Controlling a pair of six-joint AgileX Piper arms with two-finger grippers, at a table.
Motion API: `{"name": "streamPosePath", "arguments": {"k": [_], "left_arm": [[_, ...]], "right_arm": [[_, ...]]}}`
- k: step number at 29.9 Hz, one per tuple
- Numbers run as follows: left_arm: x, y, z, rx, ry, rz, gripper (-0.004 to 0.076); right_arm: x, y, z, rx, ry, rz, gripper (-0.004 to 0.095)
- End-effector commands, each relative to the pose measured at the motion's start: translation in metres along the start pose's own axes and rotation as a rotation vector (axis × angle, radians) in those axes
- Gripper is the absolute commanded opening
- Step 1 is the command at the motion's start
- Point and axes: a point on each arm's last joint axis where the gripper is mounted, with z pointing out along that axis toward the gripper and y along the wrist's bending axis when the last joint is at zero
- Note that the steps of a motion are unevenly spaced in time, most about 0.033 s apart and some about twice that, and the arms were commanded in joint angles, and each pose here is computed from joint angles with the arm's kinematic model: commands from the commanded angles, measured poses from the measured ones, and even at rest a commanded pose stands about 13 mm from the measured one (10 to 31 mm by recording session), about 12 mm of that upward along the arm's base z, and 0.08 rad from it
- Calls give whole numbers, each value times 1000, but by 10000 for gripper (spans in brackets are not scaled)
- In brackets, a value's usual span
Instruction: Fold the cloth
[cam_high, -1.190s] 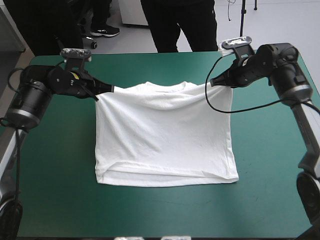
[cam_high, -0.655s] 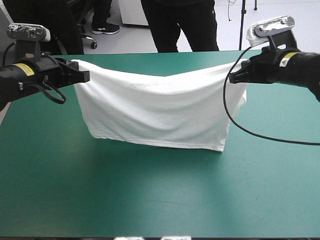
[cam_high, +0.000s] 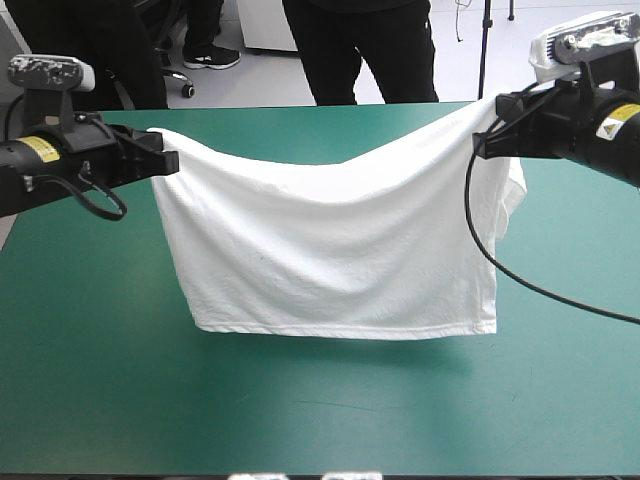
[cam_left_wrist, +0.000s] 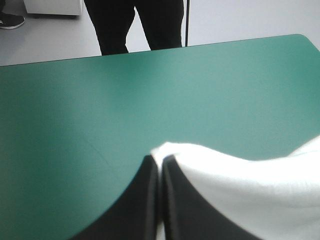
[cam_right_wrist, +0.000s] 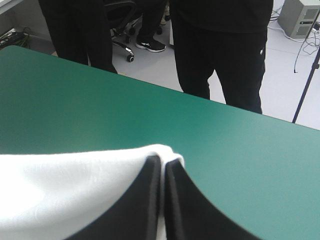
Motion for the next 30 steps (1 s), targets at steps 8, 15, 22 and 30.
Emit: {"name": "streamPosePath", "arguments": {"k": [8, 15, 22, 30], "left_arm": [[-42, 12, 58, -3, -314, -46, -17], [-69, 16, 75, -5, -446, -36, -17], [-58, 31, 142, -16, -312, -51, -17], [-8, 44, 209, -19, 111, -54, -17]], "right_arm": [[-25, -32, 60, 108, -178, 20, -17], [-54, -53, 85, 147, -221, 15, -18], [-25, -68, 157, 125, -46, 43, -17], [39, -72, 220, 26, 293, 75, -17]]}}
